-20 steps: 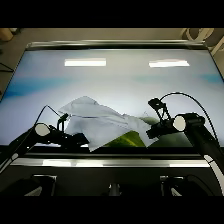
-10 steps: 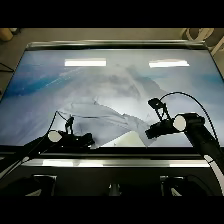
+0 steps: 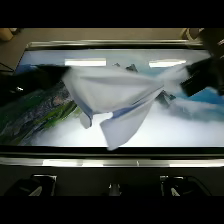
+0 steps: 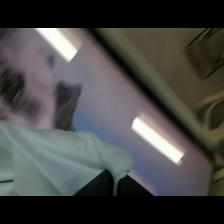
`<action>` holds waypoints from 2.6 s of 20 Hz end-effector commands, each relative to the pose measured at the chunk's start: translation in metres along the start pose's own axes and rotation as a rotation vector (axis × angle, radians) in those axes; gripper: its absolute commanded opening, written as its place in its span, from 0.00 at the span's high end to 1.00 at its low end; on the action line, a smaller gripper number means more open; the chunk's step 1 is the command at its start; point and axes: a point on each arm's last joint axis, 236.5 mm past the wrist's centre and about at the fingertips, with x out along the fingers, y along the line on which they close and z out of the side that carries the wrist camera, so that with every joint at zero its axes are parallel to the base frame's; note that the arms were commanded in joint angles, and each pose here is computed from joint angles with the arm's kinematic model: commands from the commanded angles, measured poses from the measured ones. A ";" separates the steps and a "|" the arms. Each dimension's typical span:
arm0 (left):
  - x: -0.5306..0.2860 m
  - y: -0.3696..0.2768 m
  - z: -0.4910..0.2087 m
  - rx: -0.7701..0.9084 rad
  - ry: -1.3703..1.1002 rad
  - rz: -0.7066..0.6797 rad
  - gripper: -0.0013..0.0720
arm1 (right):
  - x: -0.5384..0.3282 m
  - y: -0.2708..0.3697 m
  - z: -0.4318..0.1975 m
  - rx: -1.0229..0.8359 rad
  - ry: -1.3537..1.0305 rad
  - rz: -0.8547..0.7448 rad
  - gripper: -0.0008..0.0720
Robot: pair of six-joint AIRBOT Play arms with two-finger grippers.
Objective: Fold the shirts.
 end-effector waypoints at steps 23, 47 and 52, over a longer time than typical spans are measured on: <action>-0.025 0.112 -0.034 -0.069 0.125 0.364 0.95 | 0.082 -0.015 -0.010 -0.041 0.272 0.038 0.97; -0.082 0.325 -0.295 -0.601 0.946 0.758 0.29 | 0.275 0.065 -0.270 0.533 0.692 0.411 0.40; -0.101 0.306 -0.367 -0.740 1.023 0.751 0.24 | 0.251 0.103 -0.318 0.656 0.809 0.680 0.40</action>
